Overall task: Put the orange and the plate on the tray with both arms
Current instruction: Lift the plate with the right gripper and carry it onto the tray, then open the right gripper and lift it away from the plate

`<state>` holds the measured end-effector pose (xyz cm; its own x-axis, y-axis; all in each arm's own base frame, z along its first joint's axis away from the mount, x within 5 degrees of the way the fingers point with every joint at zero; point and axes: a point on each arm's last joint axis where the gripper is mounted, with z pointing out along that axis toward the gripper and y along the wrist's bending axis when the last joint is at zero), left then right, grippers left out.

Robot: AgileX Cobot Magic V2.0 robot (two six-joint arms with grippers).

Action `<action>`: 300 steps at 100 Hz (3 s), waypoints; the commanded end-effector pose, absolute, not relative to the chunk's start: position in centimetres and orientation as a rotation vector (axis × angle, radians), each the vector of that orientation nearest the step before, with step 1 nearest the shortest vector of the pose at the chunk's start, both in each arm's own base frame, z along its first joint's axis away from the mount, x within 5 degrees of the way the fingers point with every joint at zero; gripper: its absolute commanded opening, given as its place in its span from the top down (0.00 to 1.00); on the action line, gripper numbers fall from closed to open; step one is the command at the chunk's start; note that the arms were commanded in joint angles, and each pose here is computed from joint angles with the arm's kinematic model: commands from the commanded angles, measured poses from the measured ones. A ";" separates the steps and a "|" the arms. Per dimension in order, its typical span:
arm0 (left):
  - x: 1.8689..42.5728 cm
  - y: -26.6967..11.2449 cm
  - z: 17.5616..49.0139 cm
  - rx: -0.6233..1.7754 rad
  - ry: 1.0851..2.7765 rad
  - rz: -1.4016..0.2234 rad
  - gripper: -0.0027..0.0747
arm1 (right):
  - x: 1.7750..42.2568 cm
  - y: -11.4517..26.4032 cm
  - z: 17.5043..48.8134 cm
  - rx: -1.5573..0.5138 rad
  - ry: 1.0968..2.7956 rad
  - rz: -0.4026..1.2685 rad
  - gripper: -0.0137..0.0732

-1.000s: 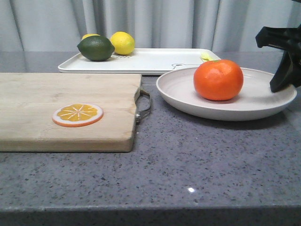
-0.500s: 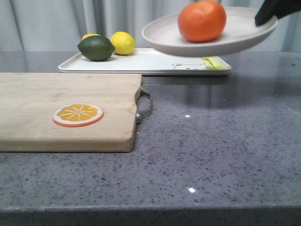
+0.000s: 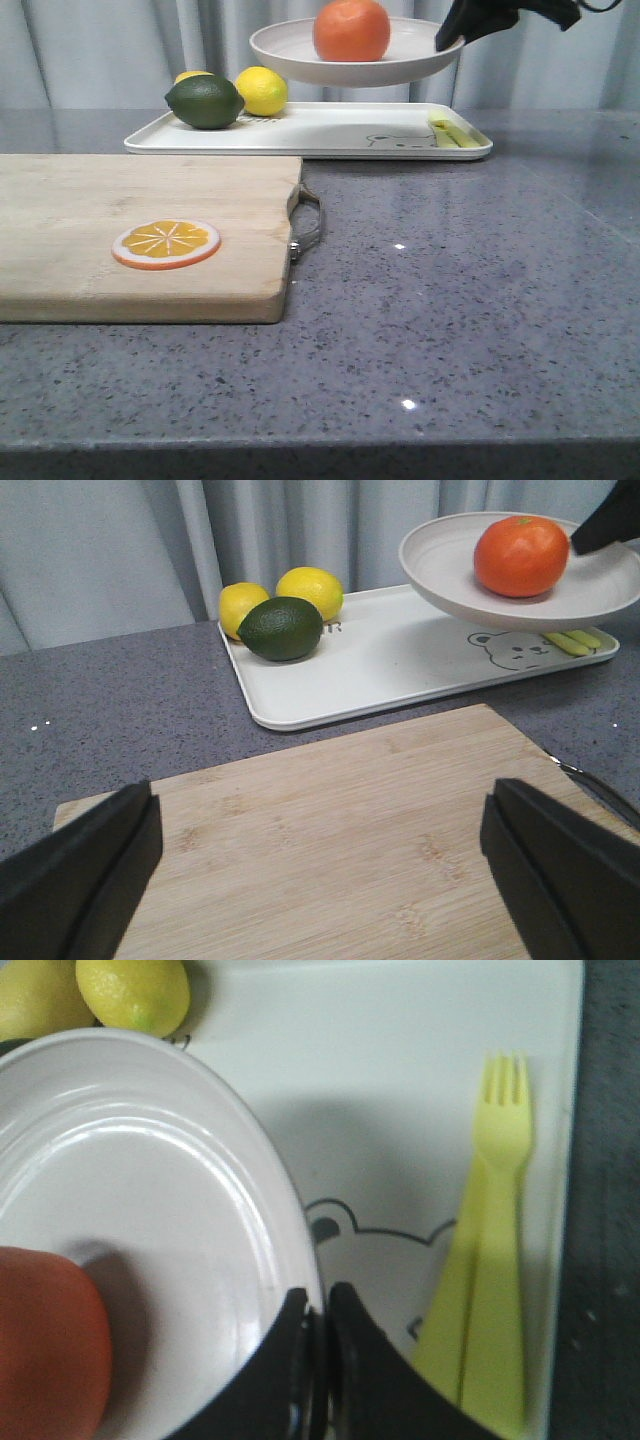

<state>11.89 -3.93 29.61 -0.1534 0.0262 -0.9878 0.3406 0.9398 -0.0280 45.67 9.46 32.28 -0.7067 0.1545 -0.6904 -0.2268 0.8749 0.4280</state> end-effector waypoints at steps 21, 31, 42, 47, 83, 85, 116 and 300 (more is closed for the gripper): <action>12.0 -3.7 30.7 0.230 1.670 -0.275 0.17 | 49.4 10.4 34.4 -0.102 2.122 0.725 0.96; 12.0 -3.7 30.7 0.230 1.670 -0.275 0.17 | 50.3 10.6 33.4 -0.106 2.133 0.726 0.96; 12.0 -3.7 30.7 0.230 1.670 -0.275 0.17 | 50.8 10.5 32.5 -0.105 2.143 0.712 0.96; 12.0 -3.7 30.7 0.230 1.670 -0.275 0.17 | 51.0 10.5 32.1 -0.104 2.150 0.702 0.96; 12.0 -3.7 30.7 0.230 1.670 -0.275 0.17 | 51.8 10.5 29.9 -0.099 2.187 0.680 0.96; 12.0 -3.7 30.7 0.230 1.670 -0.275 0.17 | 51.8 10.5 30.0 -0.098 2.185 0.680 0.96; 12.0 -3.7 30.7 0.230 1.670 -0.275 0.17 | 52.0 10.4 30.1 -0.083 2.158 0.668 0.96; 12.0 -3.7 30.7 0.227 1.670 -0.278 0.17 | 47.6 9.8 40.1 -0.273 1.934 0.564 0.28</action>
